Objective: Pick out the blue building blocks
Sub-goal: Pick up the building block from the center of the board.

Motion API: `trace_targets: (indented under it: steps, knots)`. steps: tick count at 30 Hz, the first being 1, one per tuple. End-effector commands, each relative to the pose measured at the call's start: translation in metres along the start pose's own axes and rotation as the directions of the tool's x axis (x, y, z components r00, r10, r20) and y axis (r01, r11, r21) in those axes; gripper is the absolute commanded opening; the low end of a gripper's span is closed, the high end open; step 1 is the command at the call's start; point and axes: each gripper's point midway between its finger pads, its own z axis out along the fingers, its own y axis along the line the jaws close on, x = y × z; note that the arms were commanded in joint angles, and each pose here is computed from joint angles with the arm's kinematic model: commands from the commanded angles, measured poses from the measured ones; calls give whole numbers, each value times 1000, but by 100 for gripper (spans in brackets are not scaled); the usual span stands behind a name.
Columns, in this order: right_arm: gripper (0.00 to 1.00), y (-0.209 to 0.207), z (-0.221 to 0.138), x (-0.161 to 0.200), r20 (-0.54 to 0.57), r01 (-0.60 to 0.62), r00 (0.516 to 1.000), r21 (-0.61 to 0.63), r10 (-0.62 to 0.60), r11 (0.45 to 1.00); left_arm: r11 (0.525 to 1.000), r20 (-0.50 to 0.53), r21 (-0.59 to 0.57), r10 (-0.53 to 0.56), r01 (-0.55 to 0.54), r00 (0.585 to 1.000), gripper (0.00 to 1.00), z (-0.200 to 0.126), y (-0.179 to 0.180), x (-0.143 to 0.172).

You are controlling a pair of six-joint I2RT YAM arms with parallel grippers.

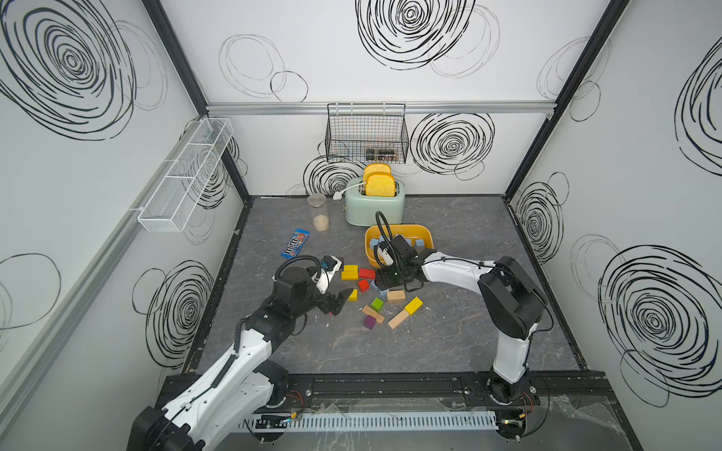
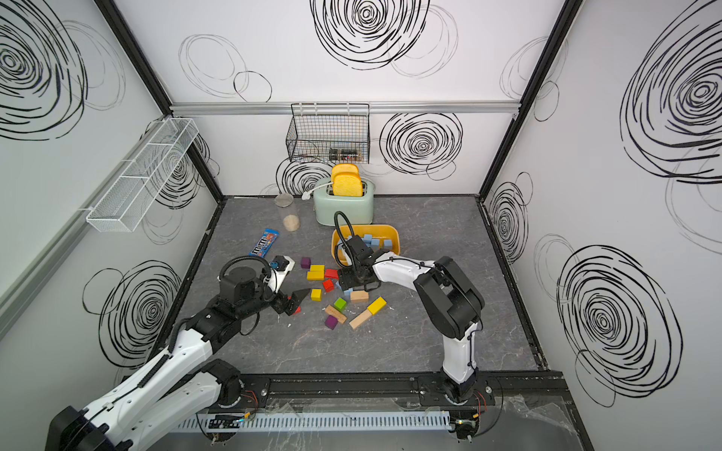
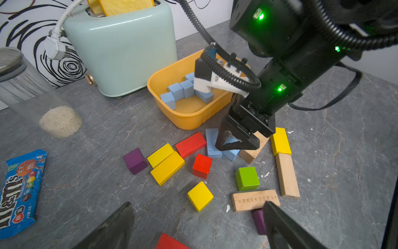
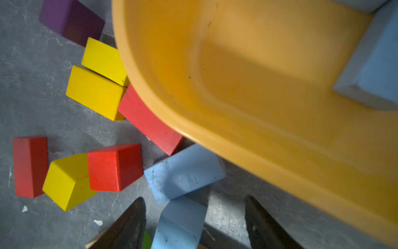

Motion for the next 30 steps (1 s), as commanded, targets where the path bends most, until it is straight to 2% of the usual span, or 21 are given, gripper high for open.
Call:
trace_targets:
  steps: [1, 13, 18, 25, 30]
  knots:
    - [71, -4, 2, 2, -20, 1, 1000, 57, 0, 998, 1000, 51, 0, 1, -1, 999, 96, 0, 1, -10]
    - [66, -18, 7, 6, -38, 30, 999, 171, -24, 985, 1000, 51, 3, -1, 1, 999, 96, 0, 2, -11]
    - [62, -18, 6, 8, -45, 33, 999, 172, -25, 985, 1000, 49, 3, -3, 3, 999, 96, 1, 2, -10]
    - [68, -7, 2, 10, -47, 31, 999, 128, -25, 991, 1000, 52, 4, -3, 3, 999, 96, 1, 2, -11]
    - [70, -6, 3, 12, -55, 35, 998, 132, -28, 991, 1000, 53, 4, -3, 3, 999, 96, 0, 2, -11]
